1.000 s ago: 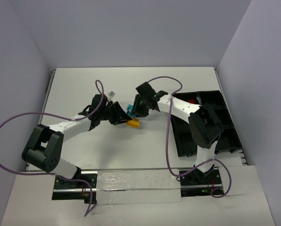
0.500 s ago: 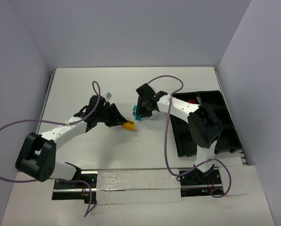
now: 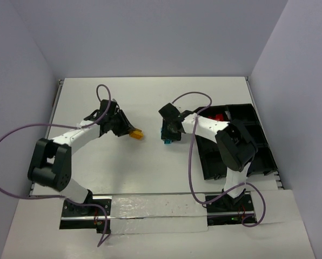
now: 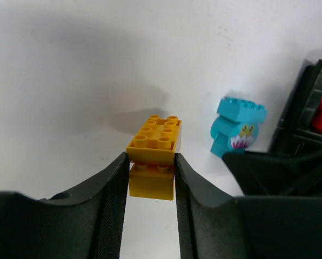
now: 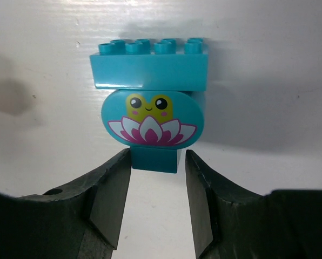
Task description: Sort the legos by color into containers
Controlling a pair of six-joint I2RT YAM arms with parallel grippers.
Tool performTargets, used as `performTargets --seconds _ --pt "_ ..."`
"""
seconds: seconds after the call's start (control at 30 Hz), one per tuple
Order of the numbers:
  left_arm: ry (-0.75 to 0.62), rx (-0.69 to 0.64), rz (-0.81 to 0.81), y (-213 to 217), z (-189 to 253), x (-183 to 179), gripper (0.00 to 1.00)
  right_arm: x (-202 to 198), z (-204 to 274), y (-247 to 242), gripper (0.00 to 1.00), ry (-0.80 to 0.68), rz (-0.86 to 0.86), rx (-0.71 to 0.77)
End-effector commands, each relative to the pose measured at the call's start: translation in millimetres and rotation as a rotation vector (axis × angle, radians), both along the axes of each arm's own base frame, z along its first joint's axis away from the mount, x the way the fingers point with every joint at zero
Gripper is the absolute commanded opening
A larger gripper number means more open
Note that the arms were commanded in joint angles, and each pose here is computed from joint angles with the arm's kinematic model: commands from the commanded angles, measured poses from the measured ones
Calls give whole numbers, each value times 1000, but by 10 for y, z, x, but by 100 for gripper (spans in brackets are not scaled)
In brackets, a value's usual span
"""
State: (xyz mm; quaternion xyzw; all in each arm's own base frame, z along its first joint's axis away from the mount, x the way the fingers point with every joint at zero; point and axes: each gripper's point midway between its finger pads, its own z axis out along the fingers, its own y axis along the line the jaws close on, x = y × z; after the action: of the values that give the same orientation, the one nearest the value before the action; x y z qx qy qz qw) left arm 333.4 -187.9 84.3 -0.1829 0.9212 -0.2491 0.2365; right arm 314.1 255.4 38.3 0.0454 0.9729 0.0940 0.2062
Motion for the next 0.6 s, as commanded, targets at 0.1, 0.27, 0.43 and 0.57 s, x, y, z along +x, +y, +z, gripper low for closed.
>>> performTargets --seconds 0.1,0.27,0.43,0.57 --pt "28 -50 -29 -36 -124 300 38 -30 270 40 57 -51 24 36" --pt "27 -28 -40 23 -96 300 85 18 436 4 60 -88 12 30" --pt "-11 52 -16 183 86 308 95 163 604 -45 65 -134 -2 -4" --pt "-93 97 11 300 414 340 95 340 617 -64 73 -146 -17 -31"
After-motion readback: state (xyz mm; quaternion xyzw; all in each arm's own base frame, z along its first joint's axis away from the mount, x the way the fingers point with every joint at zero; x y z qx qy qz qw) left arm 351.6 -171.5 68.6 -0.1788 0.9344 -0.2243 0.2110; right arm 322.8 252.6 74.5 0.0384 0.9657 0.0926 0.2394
